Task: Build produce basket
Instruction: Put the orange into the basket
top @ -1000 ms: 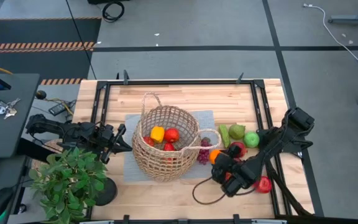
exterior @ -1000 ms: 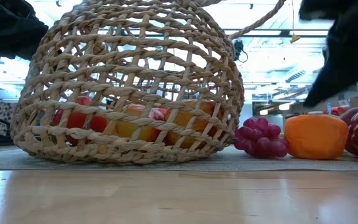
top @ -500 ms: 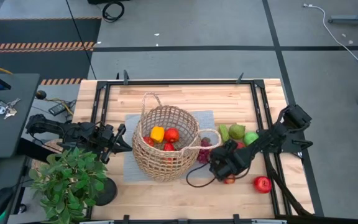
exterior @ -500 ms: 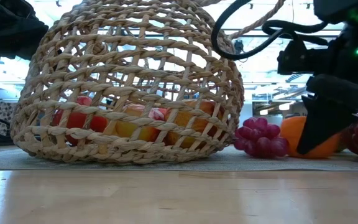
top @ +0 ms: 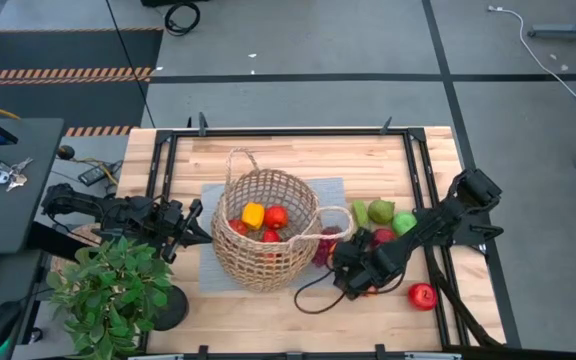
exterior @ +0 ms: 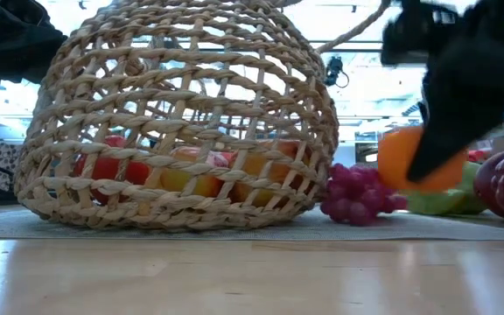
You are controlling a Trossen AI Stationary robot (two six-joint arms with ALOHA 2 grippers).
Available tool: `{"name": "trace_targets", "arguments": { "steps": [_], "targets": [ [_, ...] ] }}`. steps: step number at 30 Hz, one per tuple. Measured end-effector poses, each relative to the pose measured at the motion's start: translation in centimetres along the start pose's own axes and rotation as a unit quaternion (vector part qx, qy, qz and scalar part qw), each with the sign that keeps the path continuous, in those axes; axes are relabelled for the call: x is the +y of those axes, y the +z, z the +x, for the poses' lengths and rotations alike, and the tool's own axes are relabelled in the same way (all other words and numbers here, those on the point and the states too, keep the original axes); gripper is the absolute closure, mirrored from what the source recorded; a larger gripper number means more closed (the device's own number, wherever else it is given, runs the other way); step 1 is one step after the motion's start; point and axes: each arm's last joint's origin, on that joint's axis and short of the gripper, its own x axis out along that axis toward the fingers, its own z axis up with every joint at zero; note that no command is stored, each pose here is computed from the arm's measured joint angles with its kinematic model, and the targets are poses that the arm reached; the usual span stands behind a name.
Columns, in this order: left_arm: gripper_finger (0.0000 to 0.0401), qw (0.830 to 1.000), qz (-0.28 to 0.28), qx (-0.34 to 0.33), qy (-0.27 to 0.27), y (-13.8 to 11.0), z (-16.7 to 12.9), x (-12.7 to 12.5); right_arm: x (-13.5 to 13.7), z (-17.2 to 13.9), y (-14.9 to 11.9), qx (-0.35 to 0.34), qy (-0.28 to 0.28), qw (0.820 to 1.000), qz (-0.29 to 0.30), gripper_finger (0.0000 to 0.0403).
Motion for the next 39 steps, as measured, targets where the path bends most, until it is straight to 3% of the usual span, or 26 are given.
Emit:
{"name": "trace_targets", "arguments": {
  "steps": [7, 13, 23, 31, 39],
  "targets": [
    [0.0366, 1.000, 0.000, 0.000, 0.000, 0.0, 0.0, 0.0, 2.7, -5.3, 3.2, -0.045, 0.041, 0.998, -0.031, 0.0073],
    [0.0369, 1.000, 0.000, 0.000, 0.000, 0.0, 0.0, 0.0, 4.5, -10.0, 5.4, -0.144, 0.063, 0.984, -0.083, 0.0073],
    [0.0366, 1.000, 0.000, 0.000, 0.000, 0.0, 0.0, 0.0, 6.7, -15.9, 8.4, -0.310, 0.075, 0.935, -0.154, 0.0072],
    [0.0372, 1.000, 0.000, 0.000, 0.000, 0.0, 0.0, 0.0, 6.1, -19.3, 11.5, -0.386, 0.022, 0.915, -0.112, 0.0072],
    [0.0367, 1.000, 0.000, 0.000, 0.000, 0.0, 0.0, 0.0, 5.0, -21.2, 14.2, -0.412, 0.026, 0.909, -0.048, 0.0071]
  ]
}}
